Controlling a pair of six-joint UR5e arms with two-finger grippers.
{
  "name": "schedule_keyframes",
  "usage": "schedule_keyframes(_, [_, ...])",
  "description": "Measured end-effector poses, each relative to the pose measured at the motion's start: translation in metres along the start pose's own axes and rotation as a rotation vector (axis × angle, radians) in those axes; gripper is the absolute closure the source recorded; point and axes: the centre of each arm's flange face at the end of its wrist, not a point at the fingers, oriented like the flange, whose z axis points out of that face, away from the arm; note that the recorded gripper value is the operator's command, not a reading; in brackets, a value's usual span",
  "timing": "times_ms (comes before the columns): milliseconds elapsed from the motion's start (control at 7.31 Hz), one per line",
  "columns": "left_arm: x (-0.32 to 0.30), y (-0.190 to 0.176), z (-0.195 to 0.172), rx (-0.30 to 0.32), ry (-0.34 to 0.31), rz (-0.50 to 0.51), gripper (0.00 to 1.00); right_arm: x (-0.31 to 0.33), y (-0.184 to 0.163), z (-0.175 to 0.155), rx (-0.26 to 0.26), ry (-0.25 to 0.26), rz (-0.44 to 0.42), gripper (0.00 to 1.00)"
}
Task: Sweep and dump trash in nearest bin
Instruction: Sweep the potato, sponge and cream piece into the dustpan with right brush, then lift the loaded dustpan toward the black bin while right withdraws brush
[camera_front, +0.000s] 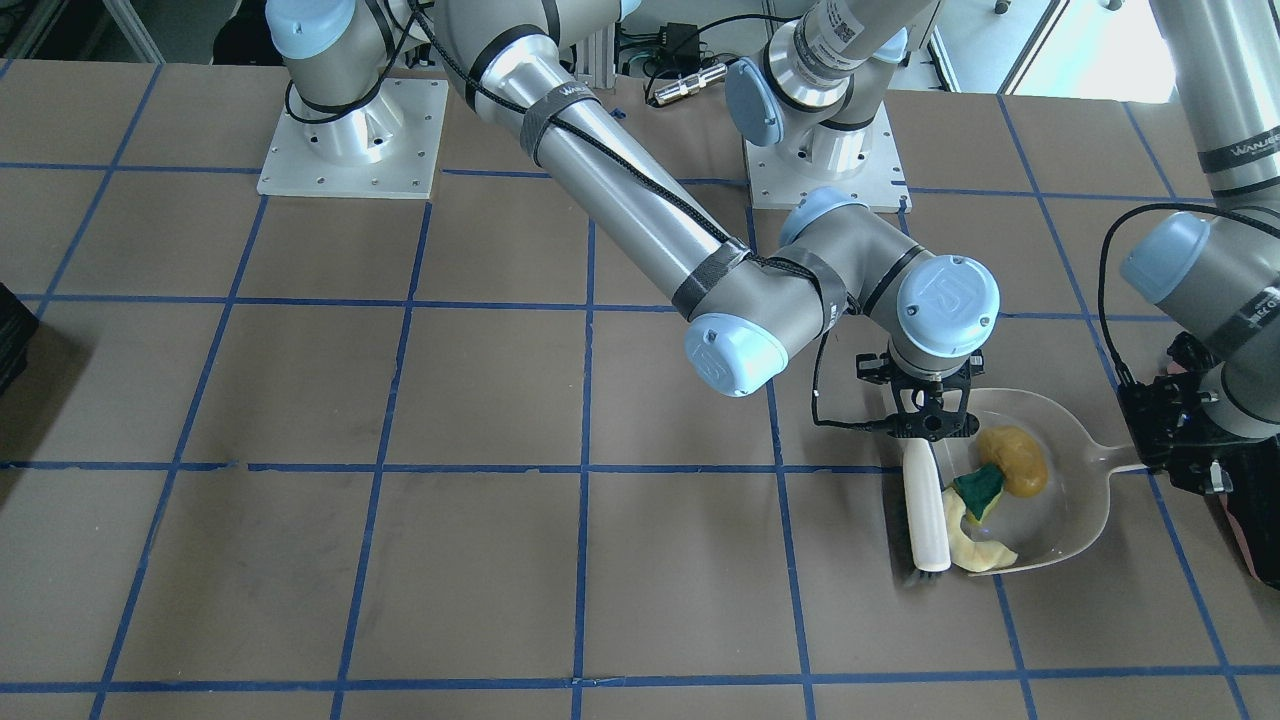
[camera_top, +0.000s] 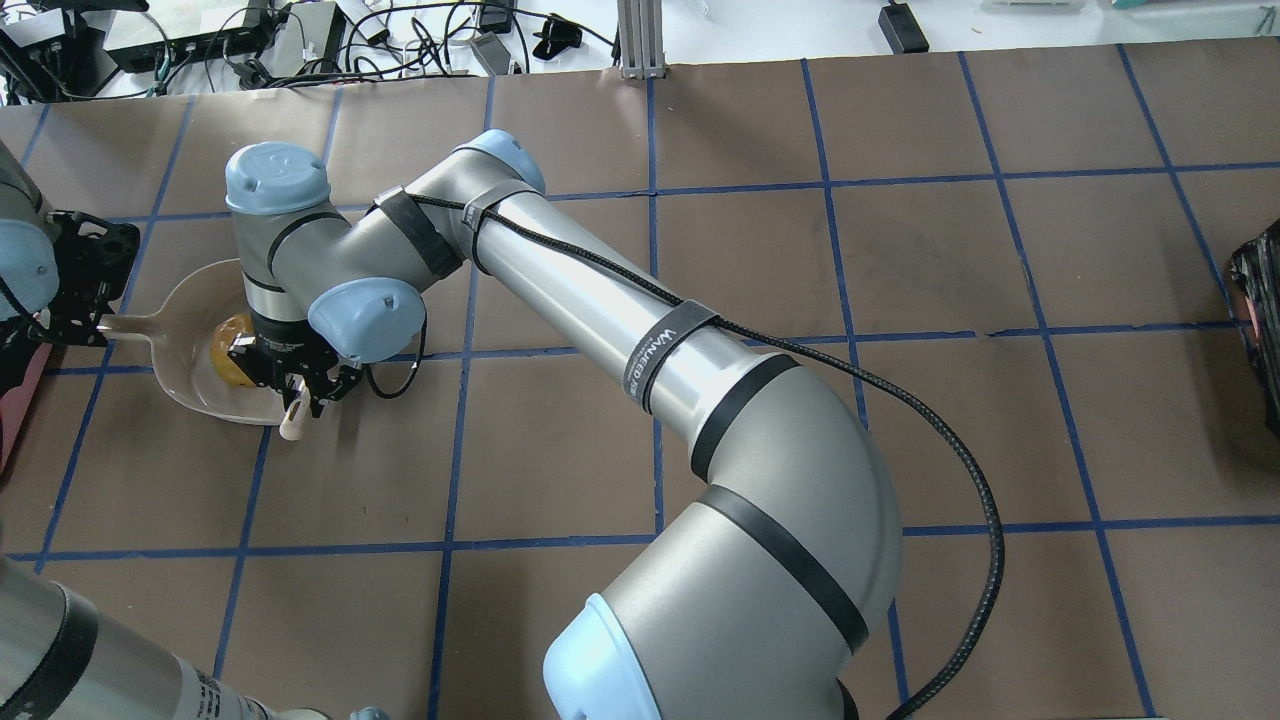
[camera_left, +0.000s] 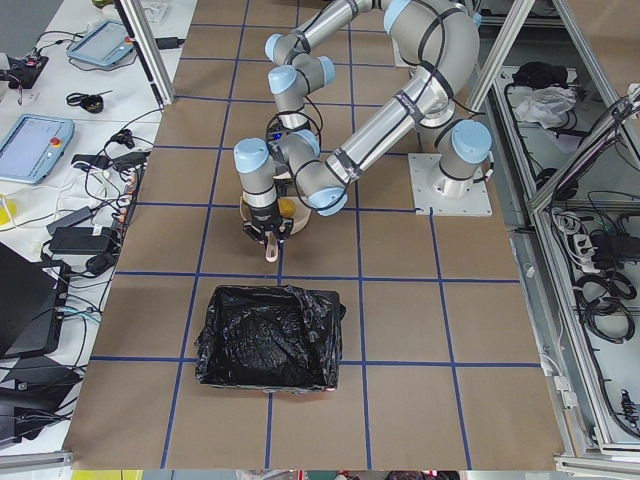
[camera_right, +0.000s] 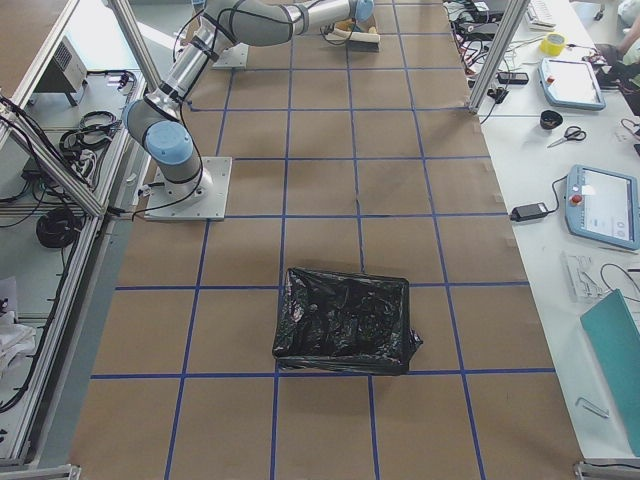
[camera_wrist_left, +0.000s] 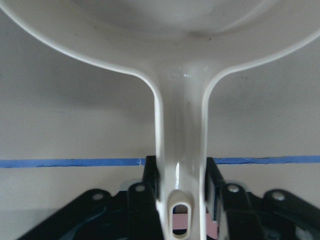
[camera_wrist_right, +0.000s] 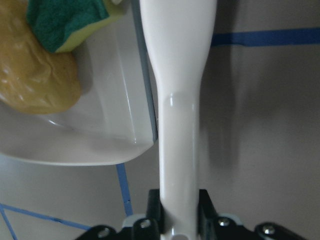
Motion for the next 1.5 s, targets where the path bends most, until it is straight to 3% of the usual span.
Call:
schedule_keyframes(274, [0.000,0.000,0.000,0.000,0.000,-0.002,1.00,0.000,0.003,0.001,0.004,0.032,-0.255,1.00])
schedule_keyframes(410, [0.000,0.000,0.000,0.000,0.000,-0.002,1.00,0.000,0.005,0.005,0.005,0.058,-0.345,1.00])
schedule_keyframes(547, [0.000,0.000,0.000,0.001,-0.001,-0.003,1.00,0.002,0.007,0.008,-0.002,0.077,-0.380,1.00])
schedule_keyframes(684, [0.000,0.000,0.000,0.002,0.000,-0.004,1.00,0.005,0.009,0.009,-0.015,0.094,-0.358,1.00])
schedule_keyframes(957, [0.000,0.000,0.000,0.002,-0.001,-0.003,1.00,0.007,0.016,0.002,-0.031,0.106,-0.177,1.00])
schedule_keyframes(1504, [0.000,0.004,-0.003,0.002,-0.010,-0.010,1.00,0.023,0.042,-0.045,-0.018,0.141,0.158,1.00])
